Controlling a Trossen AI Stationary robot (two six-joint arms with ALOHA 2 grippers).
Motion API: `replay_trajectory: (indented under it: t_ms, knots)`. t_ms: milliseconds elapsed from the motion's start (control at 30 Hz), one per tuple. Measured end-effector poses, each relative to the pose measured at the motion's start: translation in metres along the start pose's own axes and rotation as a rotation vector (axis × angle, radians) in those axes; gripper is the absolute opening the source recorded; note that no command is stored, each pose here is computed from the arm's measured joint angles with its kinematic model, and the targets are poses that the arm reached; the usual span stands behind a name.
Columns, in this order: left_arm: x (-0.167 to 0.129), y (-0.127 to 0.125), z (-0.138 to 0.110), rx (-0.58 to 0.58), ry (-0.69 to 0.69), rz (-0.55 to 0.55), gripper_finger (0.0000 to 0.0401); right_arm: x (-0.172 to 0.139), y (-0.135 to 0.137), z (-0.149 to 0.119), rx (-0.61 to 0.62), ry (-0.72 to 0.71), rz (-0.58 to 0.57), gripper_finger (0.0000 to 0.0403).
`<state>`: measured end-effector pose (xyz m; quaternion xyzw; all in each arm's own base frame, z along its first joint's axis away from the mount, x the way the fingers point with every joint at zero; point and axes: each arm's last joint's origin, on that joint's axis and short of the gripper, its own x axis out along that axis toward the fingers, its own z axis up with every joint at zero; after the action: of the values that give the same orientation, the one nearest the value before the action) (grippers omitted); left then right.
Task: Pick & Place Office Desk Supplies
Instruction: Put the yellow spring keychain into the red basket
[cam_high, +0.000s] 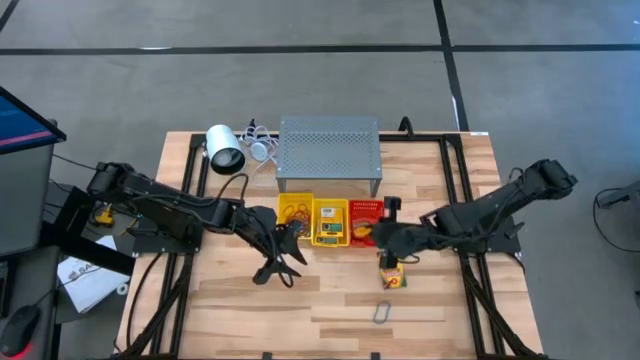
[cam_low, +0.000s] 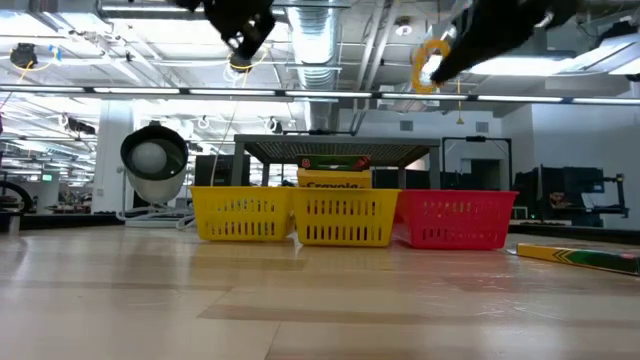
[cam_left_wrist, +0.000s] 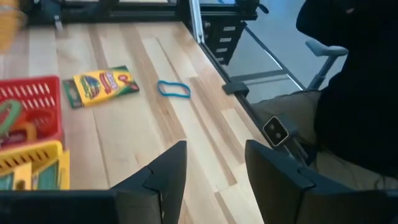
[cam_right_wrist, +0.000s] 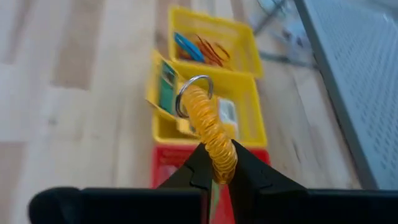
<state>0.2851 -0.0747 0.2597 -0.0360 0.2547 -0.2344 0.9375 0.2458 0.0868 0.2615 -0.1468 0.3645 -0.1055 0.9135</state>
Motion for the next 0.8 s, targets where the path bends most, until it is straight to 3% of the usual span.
replay_trajectory:
  t_ms: [167,467,800]
  knots:
    - [0.005,0.0,-0.019,-0.023,-0.004,-0.007,0.0156,0.02,-0.019,-0.013,0.04,0.095,-0.042,0.0027]
    - [0.009,-0.004,-0.036,-0.033,-0.018,-0.029,0.0153,0.053,-0.044,-0.04,0.148,0.248,-0.007,0.0027]
    - [0.011,-0.009,-0.035,-0.018,-0.041,-0.046,0.0153,0.081,-0.042,-0.061,0.216,0.314,0.096,0.0029]
